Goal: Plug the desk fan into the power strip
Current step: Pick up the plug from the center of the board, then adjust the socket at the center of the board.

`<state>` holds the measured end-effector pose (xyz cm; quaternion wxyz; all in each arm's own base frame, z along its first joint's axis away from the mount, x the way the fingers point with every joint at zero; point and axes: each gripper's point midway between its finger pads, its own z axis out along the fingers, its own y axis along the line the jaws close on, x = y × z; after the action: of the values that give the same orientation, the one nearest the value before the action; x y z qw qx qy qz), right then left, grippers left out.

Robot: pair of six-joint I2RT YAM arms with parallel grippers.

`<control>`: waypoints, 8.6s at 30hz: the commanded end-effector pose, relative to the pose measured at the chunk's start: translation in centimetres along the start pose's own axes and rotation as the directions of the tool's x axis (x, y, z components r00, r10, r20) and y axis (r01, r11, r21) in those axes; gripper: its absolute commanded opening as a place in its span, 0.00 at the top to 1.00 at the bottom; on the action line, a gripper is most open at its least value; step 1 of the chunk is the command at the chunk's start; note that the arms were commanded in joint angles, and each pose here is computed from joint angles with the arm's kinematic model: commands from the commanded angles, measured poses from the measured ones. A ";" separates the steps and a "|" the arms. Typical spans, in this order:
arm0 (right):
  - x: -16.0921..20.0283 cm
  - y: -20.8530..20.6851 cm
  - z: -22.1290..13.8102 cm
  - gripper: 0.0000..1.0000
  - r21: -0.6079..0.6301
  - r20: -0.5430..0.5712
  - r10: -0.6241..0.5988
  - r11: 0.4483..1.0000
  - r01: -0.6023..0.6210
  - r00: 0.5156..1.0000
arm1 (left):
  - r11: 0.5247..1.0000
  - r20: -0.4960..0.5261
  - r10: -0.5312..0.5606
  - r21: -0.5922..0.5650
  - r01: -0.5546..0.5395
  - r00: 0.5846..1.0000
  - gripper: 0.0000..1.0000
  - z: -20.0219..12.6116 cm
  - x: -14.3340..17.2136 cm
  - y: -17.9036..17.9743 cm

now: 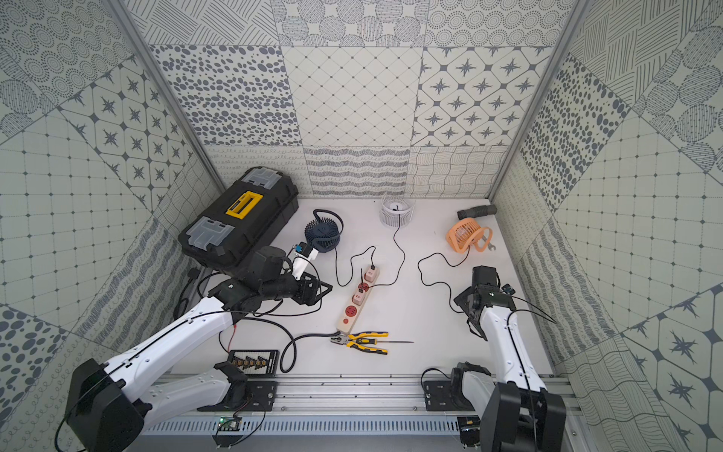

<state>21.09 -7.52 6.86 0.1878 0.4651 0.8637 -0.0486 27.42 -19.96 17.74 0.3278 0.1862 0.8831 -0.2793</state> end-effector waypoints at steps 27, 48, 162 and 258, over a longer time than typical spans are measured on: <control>-6.1 3.7 6.9 0.41 0.036 -0.038 -0.079 0.996 0.080 0.996 | 0.997 -0.010 0.065 -0.033 -0.066 0.998 0.18 -0.6 -0.1 0.3; 0.2 10.6 -2.4 0.64 -0.405 -0.058 -0.046 0.914 0.018 0.997 | 0.993 0.125 -0.029 0.115 0.015 0.992 0.22 -0.2 -2.7 -2.3; 17.7 19.7 -34.9 0.04 -0.872 0.413 -0.424 -0.441 0.215 0.806 | 0.498 0.253 -0.331 0.865 -0.060 0.909 1.00 -9.4 -15.2 -13.5; 19.3 19.2 -18.3 1.00 -0.858 0.300 -0.545 0.205 0.471 0.783 | 0.920 -0.381 -0.314 0.103 0.378 0.869 0.33 8.0 12.9 -1.4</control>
<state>21.78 23.24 18.18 0.3398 -0.0338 0.8588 0.3818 20.64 -22.36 4.49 0.0838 0.0811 0.9303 -0.3478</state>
